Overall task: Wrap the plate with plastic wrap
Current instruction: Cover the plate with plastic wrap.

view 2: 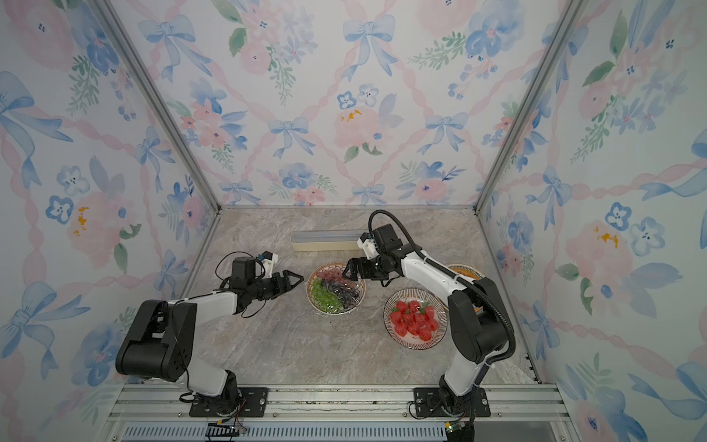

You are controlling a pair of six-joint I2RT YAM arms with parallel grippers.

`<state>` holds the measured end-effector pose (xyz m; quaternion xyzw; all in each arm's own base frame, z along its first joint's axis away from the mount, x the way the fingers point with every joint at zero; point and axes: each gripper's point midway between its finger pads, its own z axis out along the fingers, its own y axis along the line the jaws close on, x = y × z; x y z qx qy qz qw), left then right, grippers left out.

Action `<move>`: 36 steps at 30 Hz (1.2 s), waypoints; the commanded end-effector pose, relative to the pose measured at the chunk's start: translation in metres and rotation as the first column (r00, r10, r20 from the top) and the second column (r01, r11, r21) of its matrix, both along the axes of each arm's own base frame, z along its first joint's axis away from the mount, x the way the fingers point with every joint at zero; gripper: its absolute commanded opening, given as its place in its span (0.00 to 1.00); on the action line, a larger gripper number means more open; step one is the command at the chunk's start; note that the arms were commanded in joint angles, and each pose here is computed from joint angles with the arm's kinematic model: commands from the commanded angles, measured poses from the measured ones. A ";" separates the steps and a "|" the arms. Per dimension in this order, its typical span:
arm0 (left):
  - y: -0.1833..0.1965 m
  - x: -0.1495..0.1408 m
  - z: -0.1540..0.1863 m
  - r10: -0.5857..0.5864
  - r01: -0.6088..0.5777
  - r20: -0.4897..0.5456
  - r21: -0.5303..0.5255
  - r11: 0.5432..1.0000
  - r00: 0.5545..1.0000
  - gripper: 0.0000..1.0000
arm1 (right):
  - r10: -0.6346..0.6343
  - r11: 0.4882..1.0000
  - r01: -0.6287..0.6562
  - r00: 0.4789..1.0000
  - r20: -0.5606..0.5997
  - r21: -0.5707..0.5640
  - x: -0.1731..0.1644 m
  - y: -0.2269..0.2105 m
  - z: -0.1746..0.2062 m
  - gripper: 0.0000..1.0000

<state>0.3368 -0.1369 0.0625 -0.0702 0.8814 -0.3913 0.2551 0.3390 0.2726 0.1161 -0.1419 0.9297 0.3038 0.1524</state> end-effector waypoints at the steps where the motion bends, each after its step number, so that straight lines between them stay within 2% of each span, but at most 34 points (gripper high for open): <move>1: 0.004 -0.013 -0.008 0.019 -0.019 -0.048 0.005 1.000 0.999 0.83 | -0.034 0.998 0.033 0.999 -0.014 -0.049 0.011 0.000 -0.013 0.98; 8: 0.004 -0.023 -0.015 0.013 -0.012 -0.072 0.004 1.000 0.997 0.83 | -0.031 0.993 0.028 0.999 -0.029 -0.113 0.014 -0.004 -0.033 0.98; 13: 0.003 -0.034 -0.016 0.004 -0.004 -0.089 -0.010 1.000 0.996 0.82 | -0.028 0.994 0.021 0.998 -0.064 -0.108 0.013 -0.002 -0.045 0.99; 19: 0.000 -0.053 -0.015 0.002 -0.006 -0.114 -0.039 0.999 0.993 0.83 | 0.018 0.999 -0.022 0.995 -0.101 -0.038 0.007 0.020 -0.049 0.98; 25: -0.005 -0.072 -0.014 -0.006 -0.006 -0.147 -0.081 0.997 0.989 0.84 | 0.063 0.992 -0.047 0.988 -0.143 0.114 -0.018 0.053 -0.036 0.97; 28: -0.010 -0.078 -0.012 -0.014 -0.002 -0.157 -0.102 0.995 0.987 0.85 | 0.018 0.994 -0.002 0.988 -0.151 0.105 -0.025 0.040 -0.035 0.98; 33: -0.016 -0.083 -0.004 -0.009 -0.016 -0.175 -0.138 0.990 0.985 0.87 | -0.087 0.996 0.087 0.991 -0.099 -0.006 -0.013 -0.003 -0.037 0.99; 36: -0.021 -0.085 0.003 -0.013 -0.015 -0.173 -0.158 0.987 0.985 0.88 | -0.093 0.996 0.094 0.993 -0.075 0.004 -0.002 -0.003 -0.033 1.00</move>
